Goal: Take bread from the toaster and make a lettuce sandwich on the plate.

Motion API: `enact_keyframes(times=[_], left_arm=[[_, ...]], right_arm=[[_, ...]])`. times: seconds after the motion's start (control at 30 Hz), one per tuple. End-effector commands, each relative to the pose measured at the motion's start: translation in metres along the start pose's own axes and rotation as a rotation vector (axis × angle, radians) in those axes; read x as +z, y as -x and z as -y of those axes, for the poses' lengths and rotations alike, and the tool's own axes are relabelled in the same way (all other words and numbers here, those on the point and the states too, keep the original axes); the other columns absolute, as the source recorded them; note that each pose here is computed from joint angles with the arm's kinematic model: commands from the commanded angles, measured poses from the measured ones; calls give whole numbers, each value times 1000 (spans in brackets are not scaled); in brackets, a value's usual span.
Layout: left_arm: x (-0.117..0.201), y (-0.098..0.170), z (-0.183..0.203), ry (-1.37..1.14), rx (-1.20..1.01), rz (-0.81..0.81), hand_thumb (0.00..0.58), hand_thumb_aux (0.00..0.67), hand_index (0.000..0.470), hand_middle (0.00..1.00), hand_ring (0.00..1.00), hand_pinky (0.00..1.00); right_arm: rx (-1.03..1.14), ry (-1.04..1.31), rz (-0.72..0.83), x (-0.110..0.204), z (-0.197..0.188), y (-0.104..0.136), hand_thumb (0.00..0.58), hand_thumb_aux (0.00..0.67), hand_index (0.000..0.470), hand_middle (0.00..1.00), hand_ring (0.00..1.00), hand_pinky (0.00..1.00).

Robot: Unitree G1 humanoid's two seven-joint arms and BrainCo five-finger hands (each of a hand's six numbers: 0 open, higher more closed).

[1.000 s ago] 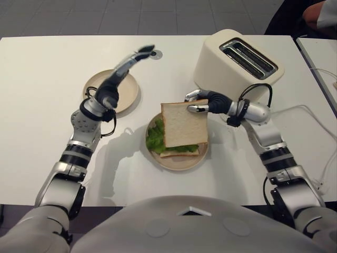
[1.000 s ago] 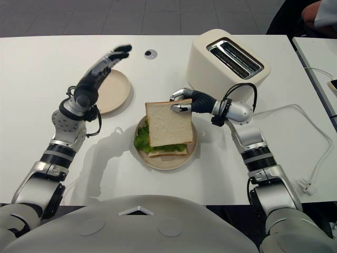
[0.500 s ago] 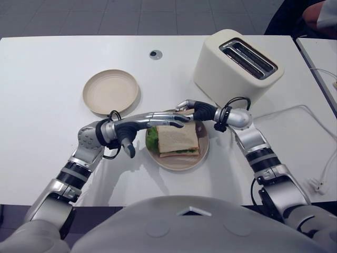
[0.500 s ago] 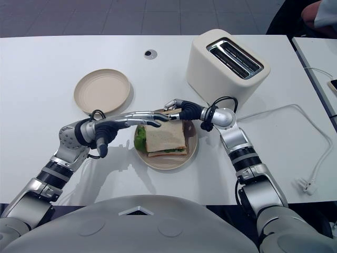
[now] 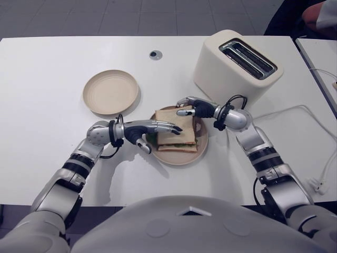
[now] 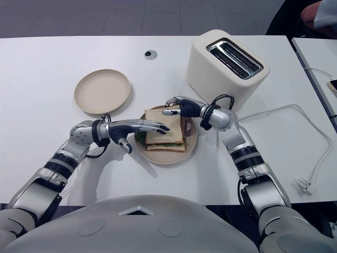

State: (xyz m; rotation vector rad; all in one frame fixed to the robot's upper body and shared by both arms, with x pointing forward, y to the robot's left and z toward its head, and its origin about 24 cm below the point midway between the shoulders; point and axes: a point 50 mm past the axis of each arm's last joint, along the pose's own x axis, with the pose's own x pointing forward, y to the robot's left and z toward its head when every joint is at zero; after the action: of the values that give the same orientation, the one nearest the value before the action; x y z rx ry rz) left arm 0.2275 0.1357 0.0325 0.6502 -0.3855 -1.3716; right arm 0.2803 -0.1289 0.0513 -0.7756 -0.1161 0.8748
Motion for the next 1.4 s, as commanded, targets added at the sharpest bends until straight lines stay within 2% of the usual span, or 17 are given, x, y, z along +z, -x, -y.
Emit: enact_keyframes(times=[0.03,0.17,0.2,0.23,0.27,0.3,0.33,0.37,0.4,0.63,0.87,1.03,1.27,1.3,1.33,1.37,1.4], left_arm=[[-23,12,36,110,-173,-185,0,0,0,0,0,0],[-25,17,24,61,-94,-218,23,13,9,0,0,0],[-23,18,17,46,-38,-204,152,95,66,0,0,0],[-20,18,6,27,42,-171,501,423,297,0,0,0],[-14,19,-5,6,118,-123,580,670,470,106,106,106],[-7,20,-15,-11,182,-70,580,670,470,349,349,349],[0,22,-22,-25,232,-22,580,670,470,486,486,486],[6,25,-29,-37,283,21,580,670,470,827,827,827],[10,27,-34,-46,321,53,580,670,470,973,973,973],[41,36,-37,38,343,285,580,670,470,1000,1000,1000],[13,37,49,259,-268,44,580,670,470,1000,1000,1000],[-6,13,48,201,-294,-74,580,670,470,1000,1000,1000],[-51,-3,-19,-154,150,-447,580,670,470,1000,1000,1000],[-52,-4,-31,-229,237,-475,580,670,470,1000,1000,1000],[-51,-4,-44,-290,334,-476,460,365,256,988,988,988],[-47,-4,-55,-336,439,-454,438,339,238,953,953,953],[-41,-3,-66,-346,550,-402,0,0,0,851,851,851]], right_arm=[[-381,-56,162,27,57,-5,0,0,0,0,0,0],[-390,-82,150,20,86,13,0,0,0,27,27,27],[-278,-80,124,13,81,18,0,0,0,82,82,82],[-162,-85,108,6,74,26,0,0,0,263,263,263],[-61,-96,105,1,69,35,478,389,273,467,467,467],[27,-106,116,-1,66,44,580,670,470,745,745,745],[93,-107,125,-1,65,53,580,670,470,945,945,945],[175,-95,123,-3,61,64,580,670,470,1000,1000,1000],[250,-85,122,-4,56,73,580,670,470,1000,1000,1000],[607,-96,105,-8,24,107,580,670,470,1000,1000,1000],[882,-102,-50,-34,-25,85,580,670,470,1000,1000,1000],[703,-61,26,-28,-13,51,580,670,470,1000,1000,1000],[98,-48,214,-5,19,-11,580,670,470,1000,1000,1000],[-8,-51,240,-2,27,-16,580,670,470,957,957,957],[-110,-51,265,1,34,-19,580,670,470,757,757,757],[-200,-60,286,3,42,-20,580,670,470,345,345,345],[-277,-71,308,4,49,-20,449,352,247,0,0,0]])
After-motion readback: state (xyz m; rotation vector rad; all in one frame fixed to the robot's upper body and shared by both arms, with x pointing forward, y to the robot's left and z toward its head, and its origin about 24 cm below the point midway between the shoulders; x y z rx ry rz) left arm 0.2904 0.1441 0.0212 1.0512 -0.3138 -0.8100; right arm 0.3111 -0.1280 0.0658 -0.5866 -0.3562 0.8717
